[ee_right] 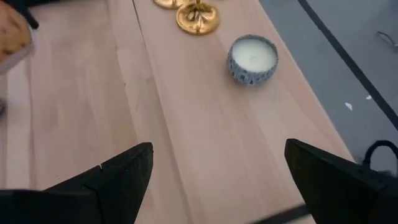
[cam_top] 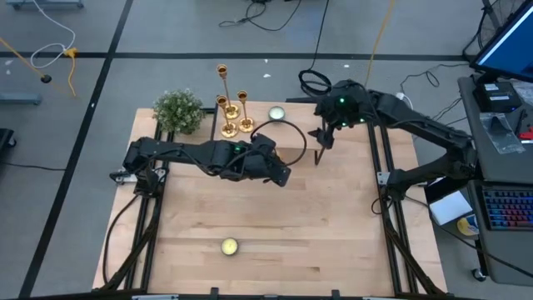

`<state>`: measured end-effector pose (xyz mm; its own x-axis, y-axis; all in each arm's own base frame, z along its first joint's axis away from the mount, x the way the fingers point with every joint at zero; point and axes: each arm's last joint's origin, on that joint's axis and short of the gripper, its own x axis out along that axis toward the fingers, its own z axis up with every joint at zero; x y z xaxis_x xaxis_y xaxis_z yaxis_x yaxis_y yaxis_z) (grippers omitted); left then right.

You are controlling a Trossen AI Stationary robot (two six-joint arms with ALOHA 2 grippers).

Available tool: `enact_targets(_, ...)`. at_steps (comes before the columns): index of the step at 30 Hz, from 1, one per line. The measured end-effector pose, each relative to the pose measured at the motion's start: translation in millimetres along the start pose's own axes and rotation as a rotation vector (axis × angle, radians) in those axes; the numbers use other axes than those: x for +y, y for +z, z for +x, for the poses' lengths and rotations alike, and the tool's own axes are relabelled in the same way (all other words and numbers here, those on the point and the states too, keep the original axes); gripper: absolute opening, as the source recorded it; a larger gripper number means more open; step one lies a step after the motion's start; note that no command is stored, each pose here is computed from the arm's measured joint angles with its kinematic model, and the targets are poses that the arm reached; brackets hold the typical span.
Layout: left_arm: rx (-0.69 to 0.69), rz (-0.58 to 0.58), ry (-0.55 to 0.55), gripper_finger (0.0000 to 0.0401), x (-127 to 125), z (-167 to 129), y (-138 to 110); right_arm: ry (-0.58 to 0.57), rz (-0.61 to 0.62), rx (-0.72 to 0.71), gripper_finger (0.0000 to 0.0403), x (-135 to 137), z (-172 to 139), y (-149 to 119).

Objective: Pick & Place candle stick holders
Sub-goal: Put the orange scented candle on the shelf

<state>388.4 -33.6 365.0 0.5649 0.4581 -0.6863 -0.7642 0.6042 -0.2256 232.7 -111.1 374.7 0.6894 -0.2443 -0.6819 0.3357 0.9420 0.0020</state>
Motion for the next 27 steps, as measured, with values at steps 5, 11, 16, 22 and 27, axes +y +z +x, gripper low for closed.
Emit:
enact_targets(5,-0.020,0.056,0.012,0.0298,-1.1,-1.5,-1.4,-0.008,0.001,-0.122,0.0357,-1.4,15.3,2.0)
enact_targets(11,-0.039,0.097,0.026,0.0298,-1.1,-2.0,-1.4,0.000,0.132,-0.237,0.0357,-2.4,17.8,10.1)
enact_targets(16,-0.051,0.143,0.036,0.0298,-1.8,-3.0,-2.3,0.021,0.194,-0.255,0.0357,-2.1,17.6,11.8)
enact_targets(22,-0.076,0.245,0.054,0.0298,-3.9,-5.8,-5.1,0.271,0.011,-0.219,0.0357,9.0,17.6,8.1)
enact_targets(27,-0.084,0.296,0.060,0.0298,-4.8,-6.9,-6.1,0.296,-0.225,-0.281,0.0357,23.1,17.2,11.8)
